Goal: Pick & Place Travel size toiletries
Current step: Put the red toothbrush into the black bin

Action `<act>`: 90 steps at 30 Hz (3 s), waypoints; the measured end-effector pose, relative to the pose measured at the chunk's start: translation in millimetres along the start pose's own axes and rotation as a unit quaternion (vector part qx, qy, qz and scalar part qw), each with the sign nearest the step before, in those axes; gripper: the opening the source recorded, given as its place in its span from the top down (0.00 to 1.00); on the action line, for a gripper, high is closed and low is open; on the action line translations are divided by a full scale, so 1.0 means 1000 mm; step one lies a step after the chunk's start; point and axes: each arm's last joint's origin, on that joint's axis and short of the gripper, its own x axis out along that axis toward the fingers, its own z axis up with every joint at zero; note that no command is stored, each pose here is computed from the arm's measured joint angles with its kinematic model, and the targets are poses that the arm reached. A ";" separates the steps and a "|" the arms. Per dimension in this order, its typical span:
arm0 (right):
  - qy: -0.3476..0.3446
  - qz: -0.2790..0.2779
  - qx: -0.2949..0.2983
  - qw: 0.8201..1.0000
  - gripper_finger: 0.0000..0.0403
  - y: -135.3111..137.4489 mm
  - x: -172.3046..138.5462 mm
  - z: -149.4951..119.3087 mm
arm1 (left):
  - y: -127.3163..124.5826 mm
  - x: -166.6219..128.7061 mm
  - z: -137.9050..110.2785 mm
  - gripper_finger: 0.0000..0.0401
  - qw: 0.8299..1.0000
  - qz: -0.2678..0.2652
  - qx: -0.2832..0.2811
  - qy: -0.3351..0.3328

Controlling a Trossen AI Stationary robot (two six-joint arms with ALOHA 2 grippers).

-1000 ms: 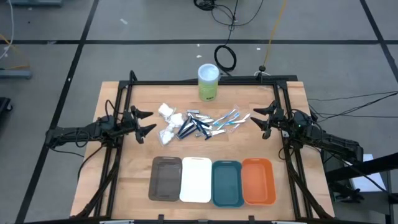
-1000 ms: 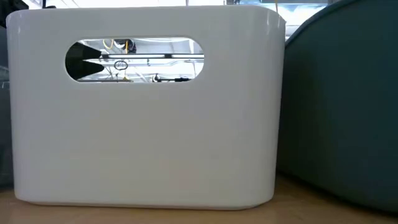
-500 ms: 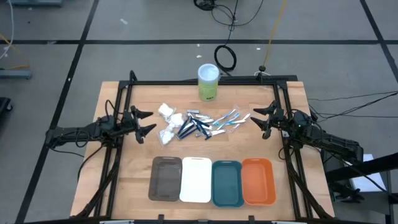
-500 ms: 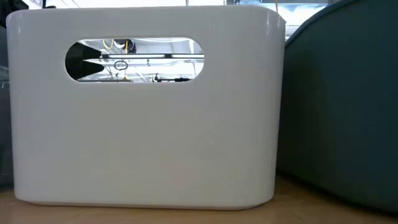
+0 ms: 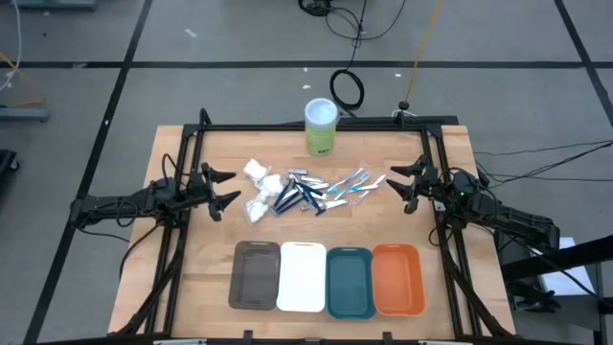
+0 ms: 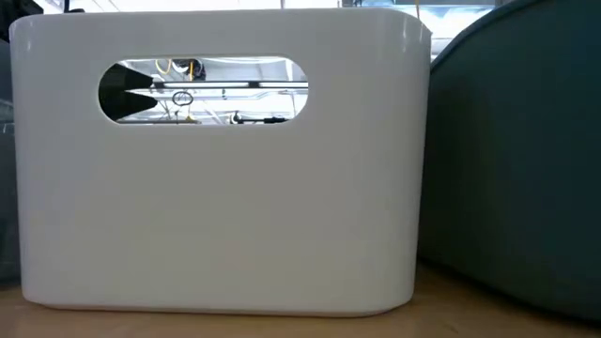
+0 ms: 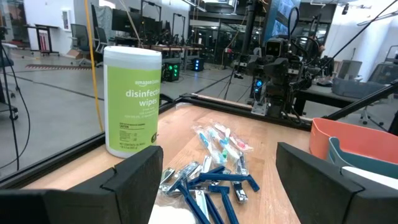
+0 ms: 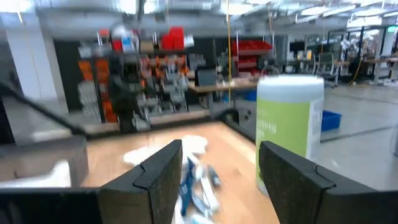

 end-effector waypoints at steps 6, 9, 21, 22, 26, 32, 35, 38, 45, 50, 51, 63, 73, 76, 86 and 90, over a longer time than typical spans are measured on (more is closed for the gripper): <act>-0.090 0.015 0.089 0.992 0.50 0.001 -0.002 0.017 | 0.000 0.000 0.000 0.24 1.000 0.000 0.000 0.000; -0.126 0.025 0.114 0.985 0.50 0.002 -0.003 0.025 | 0.000 0.000 0.000 0.24 1.000 0.000 0.000 0.000; -0.167 0.007 0.113 0.979 0.50 0.001 -0.004 0.032 | 0.000 0.000 0.000 0.24 1.000 0.000 0.000 0.000; -0.141 0.004 0.107 0.984 0.50 0.001 -0.001 0.028 | 0.000 0.000 0.000 0.24 1.000 0.000 0.000 0.000; 0.066 -0.018 0.067 0.995 0.50 0.004 0.019 0.018 | 0.000 0.000 0.000 0.24 1.000 0.000 0.000 0.000; 0.346 -0.061 -0.038 0.936 0.50 0.003 0.051 0.006 | 0.000 0.000 0.000 0.24 1.000 0.000 0.000 0.000; 0.388 -0.085 -0.075 0.914 0.50 0.000 0.067 -0.004 | 0.000 0.000 0.000 0.24 1.000 -0.001 0.000 0.000; 0.444 -0.080 -0.097 0.887 0.50 -0.003 0.074 -0.027 | 0.000 0.000 0.000 0.24 1.000 -0.001 0.000 0.000; 0.511 -0.060 -0.140 0.846 0.50 -0.008 0.082 -0.055 | 0.000 0.000 0.000 0.24 1.000 -0.001 0.000 0.000; 0.543 -0.066 -0.157 0.822 0.50 -0.022 0.083 -0.066 | 0.000 0.000 0.000 0.24 1.000 -0.001 0.000 0.000; 0.547 -0.066 -0.159 0.820 0.50 -0.025 0.083 -0.067 | 0.000 0.000 0.000 0.24 1.000 -0.001 0.000 0.000; 0.591 0.022 0.008 0.807 0.55 -0.016 0.077 -0.080 | 0.000 0.000 0.000 0.24 1.000 0.000 0.000 0.000; 0.578 0.111 -0.005 0.809 0.58 0.006 0.074 -0.072 | 0.000 0.000 0.000 0.24 1.000 0.000 0.000 0.000; 0.588 0.102 -0.030 0.802 0.58 0.008 0.072 -0.073 | 0.000 0.000 0.000 0.24 1.000 0.000 0.000 0.000; 0.601 0.034 -0.082 0.795 0.68 0.011 0.070 -0.074 | 0.000 0.000 0.000 0.24 1.000 0.000 0.000 0.000; 0.598 0.007 -0.060 0.799 0.80 0.008 0.071 -0.074 | 0.000 0.000 0.000 0.24 1.000 0.000 0.000 0.000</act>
